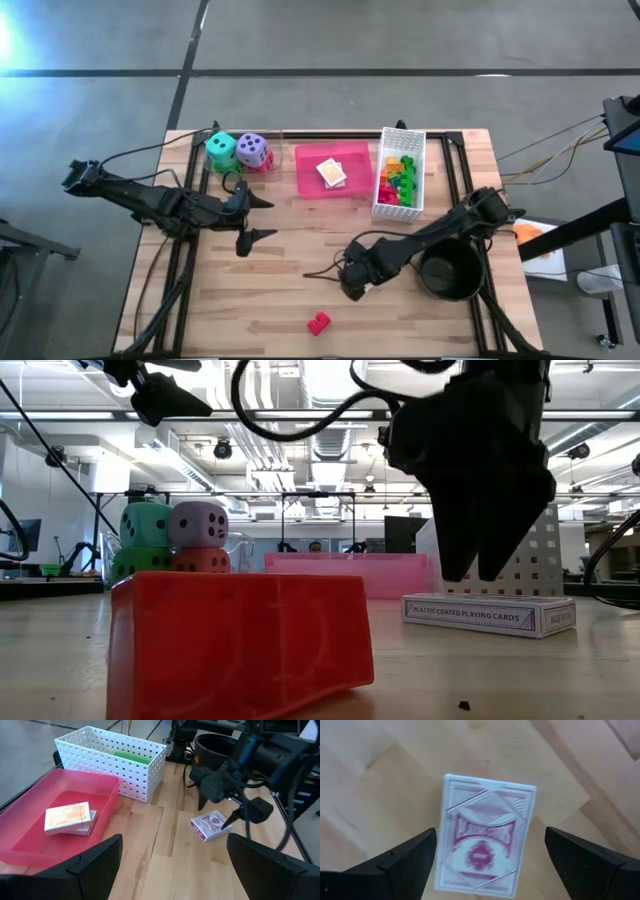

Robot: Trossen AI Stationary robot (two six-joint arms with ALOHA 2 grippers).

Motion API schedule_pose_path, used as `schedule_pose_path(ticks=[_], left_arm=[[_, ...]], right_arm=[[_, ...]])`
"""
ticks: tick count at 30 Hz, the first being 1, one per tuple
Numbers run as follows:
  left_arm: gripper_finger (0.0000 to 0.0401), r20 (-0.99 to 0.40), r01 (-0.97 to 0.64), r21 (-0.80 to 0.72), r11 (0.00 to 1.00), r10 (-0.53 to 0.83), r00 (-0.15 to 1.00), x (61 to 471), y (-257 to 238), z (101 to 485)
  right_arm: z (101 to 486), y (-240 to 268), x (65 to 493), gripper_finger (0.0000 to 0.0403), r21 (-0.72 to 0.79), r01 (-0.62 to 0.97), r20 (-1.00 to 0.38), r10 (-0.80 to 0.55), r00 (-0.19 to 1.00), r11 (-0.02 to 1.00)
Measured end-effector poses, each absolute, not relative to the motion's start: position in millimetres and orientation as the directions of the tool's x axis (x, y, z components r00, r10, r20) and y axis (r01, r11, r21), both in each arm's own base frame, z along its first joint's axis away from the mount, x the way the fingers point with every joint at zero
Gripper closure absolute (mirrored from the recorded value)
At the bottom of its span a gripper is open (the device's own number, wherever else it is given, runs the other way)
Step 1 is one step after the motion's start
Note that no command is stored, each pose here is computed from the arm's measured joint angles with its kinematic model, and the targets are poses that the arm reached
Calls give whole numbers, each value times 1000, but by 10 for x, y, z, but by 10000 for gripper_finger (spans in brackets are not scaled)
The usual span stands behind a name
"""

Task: Pick & Place Toys
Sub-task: Put the purple deck of cards into the pink bin

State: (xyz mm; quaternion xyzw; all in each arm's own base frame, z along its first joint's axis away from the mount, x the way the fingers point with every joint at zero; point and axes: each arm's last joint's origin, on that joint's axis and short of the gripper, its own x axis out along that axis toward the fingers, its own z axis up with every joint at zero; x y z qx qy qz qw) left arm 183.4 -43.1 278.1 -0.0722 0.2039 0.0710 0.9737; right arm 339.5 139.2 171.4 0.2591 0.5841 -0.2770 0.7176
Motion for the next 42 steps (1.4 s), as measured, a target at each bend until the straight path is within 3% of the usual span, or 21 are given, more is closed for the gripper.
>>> schedule_pose_path(ticks=[8, 21, 24, 29, 42], left_arm=[[41, -407, -168, -112, 979, 109, 907, 1834, -431, 2781], [41, -409, -166, -112, 980, 107, 906, 1835, -432, 2779], [41, -410, -166, -112, 980, 106, 906, 1835, -432, 2777], [41, -410, -165, -112, 980, 106, 906, 1835, -432, 2778], [41, -413, -165, -111, 980, 106, 905, 1834, -432, 2776]], right_arm=[[1573, 1413, 3426, 41, 148, 689, -969, -36, 245, 710], [1352, 1460, 3470, 41, 65, 638, -981, -67, 181, 767], [1354, 1484, 3488, 56, 47, 625, -983, -74, 166, 779], [1374, 1493, 3503, 116, 49, 623, -983, -72, 166, 781], [1449, 1506, 3500, 116, 61, 627, -983, -63, 174, 777]])
